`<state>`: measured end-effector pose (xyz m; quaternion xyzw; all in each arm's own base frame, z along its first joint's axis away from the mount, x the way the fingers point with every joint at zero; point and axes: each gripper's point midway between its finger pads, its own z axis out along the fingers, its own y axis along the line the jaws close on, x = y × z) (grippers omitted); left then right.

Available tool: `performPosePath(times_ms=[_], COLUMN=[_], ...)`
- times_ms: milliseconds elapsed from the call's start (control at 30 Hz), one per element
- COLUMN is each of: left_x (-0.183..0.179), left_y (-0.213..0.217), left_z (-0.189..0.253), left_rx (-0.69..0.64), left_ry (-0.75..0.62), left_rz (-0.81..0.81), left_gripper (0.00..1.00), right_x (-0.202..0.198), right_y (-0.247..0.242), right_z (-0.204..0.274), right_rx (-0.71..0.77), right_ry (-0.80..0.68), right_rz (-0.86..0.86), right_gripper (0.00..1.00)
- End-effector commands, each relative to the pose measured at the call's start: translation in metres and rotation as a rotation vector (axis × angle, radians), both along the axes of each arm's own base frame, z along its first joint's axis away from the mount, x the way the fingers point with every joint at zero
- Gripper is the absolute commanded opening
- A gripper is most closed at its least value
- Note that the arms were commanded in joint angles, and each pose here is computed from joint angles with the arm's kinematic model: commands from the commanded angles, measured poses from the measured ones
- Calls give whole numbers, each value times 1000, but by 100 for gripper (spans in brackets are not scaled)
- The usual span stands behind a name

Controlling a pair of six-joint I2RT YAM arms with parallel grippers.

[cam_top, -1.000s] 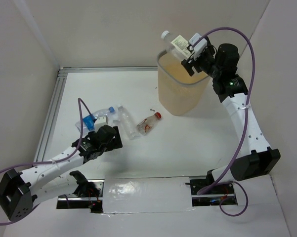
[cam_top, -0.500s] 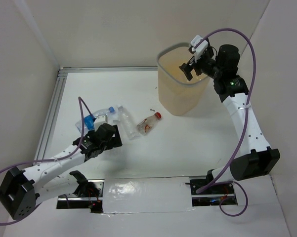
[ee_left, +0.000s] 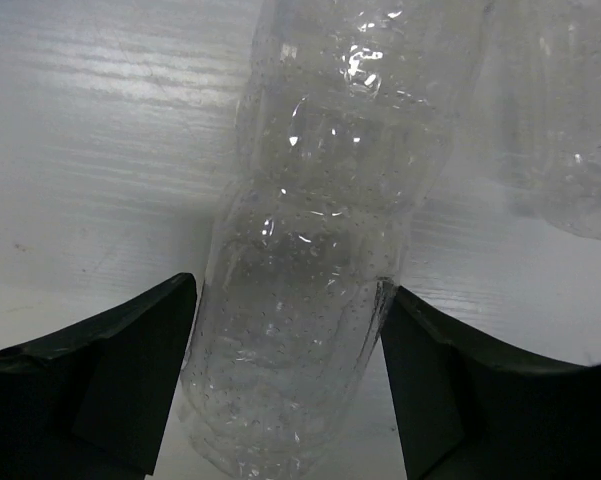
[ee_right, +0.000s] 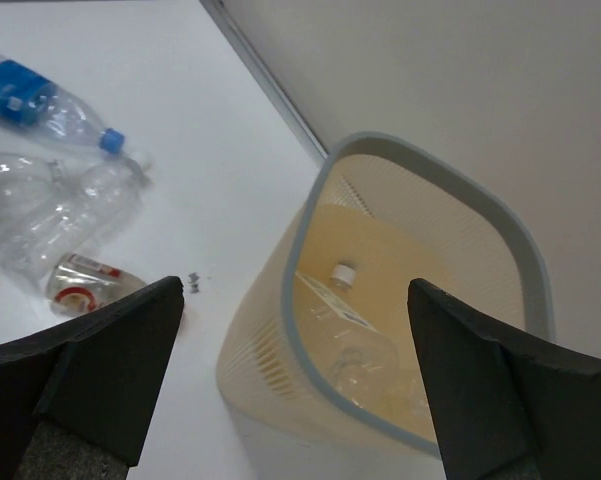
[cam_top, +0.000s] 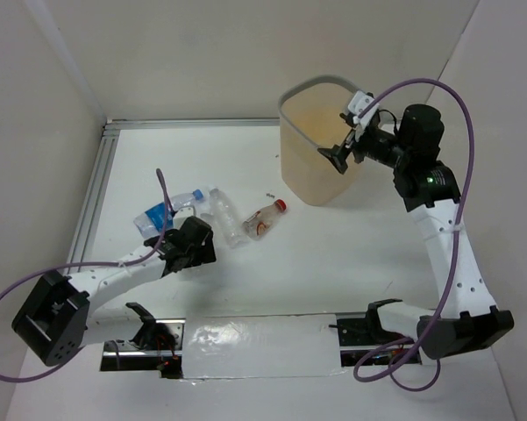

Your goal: Put the plastic bottles in the bin

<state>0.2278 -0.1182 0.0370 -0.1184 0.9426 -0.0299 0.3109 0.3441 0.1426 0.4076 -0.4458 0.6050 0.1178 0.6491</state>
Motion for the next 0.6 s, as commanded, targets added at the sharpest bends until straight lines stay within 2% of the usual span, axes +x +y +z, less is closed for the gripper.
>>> performPosePath(times_ms=[0,67,100,167,200,233,333,400,567], left_x=[7,7,8,9,8,8,10,4,1], left_y=[-3,-2,-3,-7,-8,-8,-26,-37,-70], left_z=[4,1,2,3,3,3,27,44,132], left_rx=[-1,5,0,-15,-22,-16,-70,-92,-254], left_ry=[-6,3,-5,-7,-2,-2,-64,-91,-282], left_rz=[16,16,16,10,4,-4,-75,-118,-258], left_gripper=[84,75,64,51,42,38,29,28,24], right_x=[-35,-47,-53,-58,-63,-65,-69,-74,-86], right_y=[13,19,23,24,24,27,26,25,18], right_z=[1,-5,-10,-23,-22,-31,-53,-70,-124], right_rx=[35,47,53,54,50,41,18,-7,-56], right_ry=[45,87,110,164,160,182,251,291,384], right_rz=[130,176,213,225,239,249,240,236,207], right_gripper=[100,100,100,100,100,98,95,94,79])
